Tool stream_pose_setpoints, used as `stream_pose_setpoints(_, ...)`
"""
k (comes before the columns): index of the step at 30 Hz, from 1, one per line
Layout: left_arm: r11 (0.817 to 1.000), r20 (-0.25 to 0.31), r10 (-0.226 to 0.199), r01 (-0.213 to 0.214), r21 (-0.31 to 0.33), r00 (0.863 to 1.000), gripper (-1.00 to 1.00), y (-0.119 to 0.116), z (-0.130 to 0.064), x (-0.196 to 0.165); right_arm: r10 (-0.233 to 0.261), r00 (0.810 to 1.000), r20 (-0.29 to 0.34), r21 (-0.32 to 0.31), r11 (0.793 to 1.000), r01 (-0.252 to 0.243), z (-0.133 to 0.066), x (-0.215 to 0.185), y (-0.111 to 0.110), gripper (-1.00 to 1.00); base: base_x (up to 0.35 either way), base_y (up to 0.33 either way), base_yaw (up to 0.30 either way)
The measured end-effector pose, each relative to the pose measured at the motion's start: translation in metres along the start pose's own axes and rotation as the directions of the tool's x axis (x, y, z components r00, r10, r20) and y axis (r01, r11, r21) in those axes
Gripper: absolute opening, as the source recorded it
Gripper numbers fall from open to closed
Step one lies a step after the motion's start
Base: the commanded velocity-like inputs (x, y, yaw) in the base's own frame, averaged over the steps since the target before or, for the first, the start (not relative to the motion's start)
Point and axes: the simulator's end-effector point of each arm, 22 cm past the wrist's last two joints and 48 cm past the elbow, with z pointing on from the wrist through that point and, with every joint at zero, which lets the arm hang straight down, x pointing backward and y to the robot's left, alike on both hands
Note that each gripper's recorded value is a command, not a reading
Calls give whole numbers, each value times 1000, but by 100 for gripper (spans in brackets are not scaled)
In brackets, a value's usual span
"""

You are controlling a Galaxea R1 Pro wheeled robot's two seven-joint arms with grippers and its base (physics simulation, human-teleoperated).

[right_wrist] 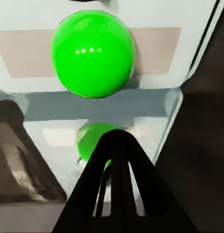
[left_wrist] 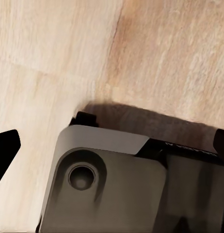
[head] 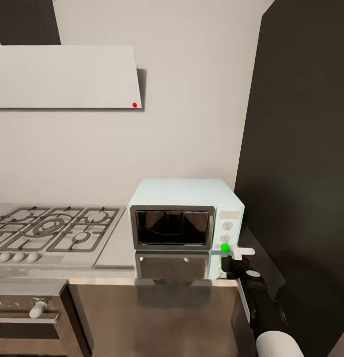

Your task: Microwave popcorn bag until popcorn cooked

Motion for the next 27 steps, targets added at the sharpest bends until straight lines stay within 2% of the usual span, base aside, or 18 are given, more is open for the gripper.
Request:
stream_pose_setpoints(8, 1000, -3, -1, 1, 7, 1000, 100, -6, 0, 2, -6, 999, 54, 18, 1000, 5, -7, -29, -7, -100, -345, 0, 0)
stream_pose_setpoints(12, 1000, -3, -1, 1, 7, 1000, 100, -6, 0, 2, 4, 998, 57, 33, 999, -6, -15, -44, -13, -100, -345, 0, 0)
stream_pose_setpoints(18, 1000, -3, -1, 1, 7, 1000, 100, -5, 0, 2, 24, 1000, -12, 63, 998, -23, -32, -32, -26, -100, -345, 0, 0)
stream_pose_setpoints(21, 1000, -3, 0, 0, 7, 1000, 100, -6, 0, 2, 27, 994, -102, 60, 998, -21, -30, 8, -25, -100, -345, 0, 0)
stream_pose_setpoints(23, 1000, -3, 0, 0, 8, 1000, 100, -6, 0, 2, 17, 979, -205, 57, 998, -6, -37, 73, -25, -100, -345, 0, 0)
stream_pose_setpoints(27, 1000, -2, 0, 0, 7, 1000, 100, -5, 0, 2, 9, 953, -304, 28, 1000, -1, -46, 152, -15, -100, -252, 0, 0)
